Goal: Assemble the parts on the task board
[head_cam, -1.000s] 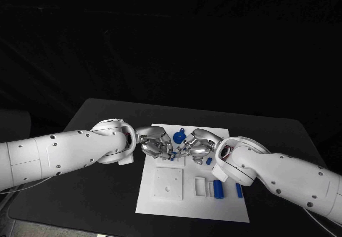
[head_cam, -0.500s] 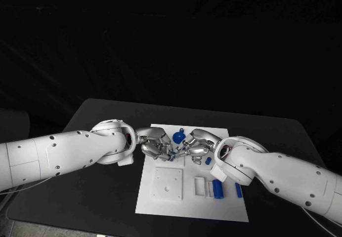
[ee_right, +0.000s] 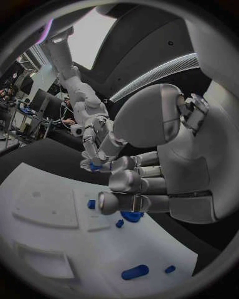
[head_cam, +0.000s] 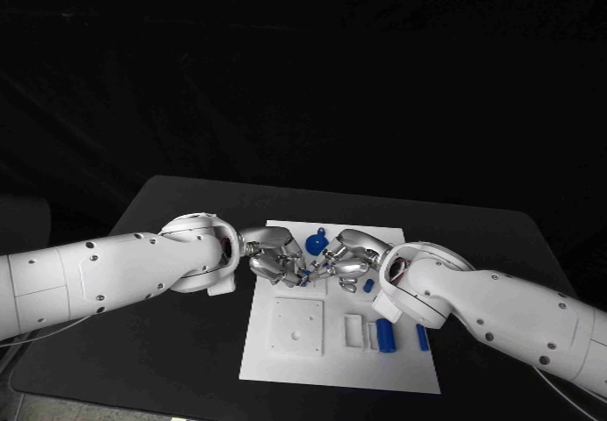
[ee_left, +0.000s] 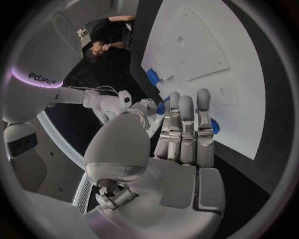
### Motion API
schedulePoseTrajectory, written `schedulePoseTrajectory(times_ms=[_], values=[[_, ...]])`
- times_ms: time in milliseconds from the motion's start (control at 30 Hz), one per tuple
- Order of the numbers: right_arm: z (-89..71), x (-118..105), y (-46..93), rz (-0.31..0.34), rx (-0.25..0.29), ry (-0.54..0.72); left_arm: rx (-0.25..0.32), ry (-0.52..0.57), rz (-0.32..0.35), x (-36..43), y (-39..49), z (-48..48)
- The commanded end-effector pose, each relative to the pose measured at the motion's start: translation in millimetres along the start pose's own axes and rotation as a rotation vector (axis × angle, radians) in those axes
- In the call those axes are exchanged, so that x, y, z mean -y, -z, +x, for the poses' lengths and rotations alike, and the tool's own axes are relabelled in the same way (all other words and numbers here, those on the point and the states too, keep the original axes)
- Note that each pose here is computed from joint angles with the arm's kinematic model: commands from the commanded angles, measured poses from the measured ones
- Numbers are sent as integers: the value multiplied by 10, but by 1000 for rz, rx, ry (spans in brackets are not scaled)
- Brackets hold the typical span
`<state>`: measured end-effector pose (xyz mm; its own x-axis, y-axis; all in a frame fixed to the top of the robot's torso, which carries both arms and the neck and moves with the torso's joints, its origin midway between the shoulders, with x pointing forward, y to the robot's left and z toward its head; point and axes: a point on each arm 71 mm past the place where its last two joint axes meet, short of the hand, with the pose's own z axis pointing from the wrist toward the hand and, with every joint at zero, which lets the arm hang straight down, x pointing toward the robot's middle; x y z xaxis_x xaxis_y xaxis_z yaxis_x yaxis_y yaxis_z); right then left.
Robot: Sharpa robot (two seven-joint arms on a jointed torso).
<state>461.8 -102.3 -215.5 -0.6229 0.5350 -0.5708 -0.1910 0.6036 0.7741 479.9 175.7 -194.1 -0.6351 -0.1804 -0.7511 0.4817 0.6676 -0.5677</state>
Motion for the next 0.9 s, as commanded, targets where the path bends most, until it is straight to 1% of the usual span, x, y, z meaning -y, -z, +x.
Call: schedulePoseTrajectory(times_ms=[33,167,367,900], values=[[20,-18,-6,-9,-14,-3,-18,34,35,50,-15,20],[15,-18,-9,-4,-1,-4,-18,50,40,56,-18,21],[4,-10,-14,22,25,2,-16,70,42,58,-19,18],[0,-9,-20,54,56,1,-6,111,35,48,-16,9]])
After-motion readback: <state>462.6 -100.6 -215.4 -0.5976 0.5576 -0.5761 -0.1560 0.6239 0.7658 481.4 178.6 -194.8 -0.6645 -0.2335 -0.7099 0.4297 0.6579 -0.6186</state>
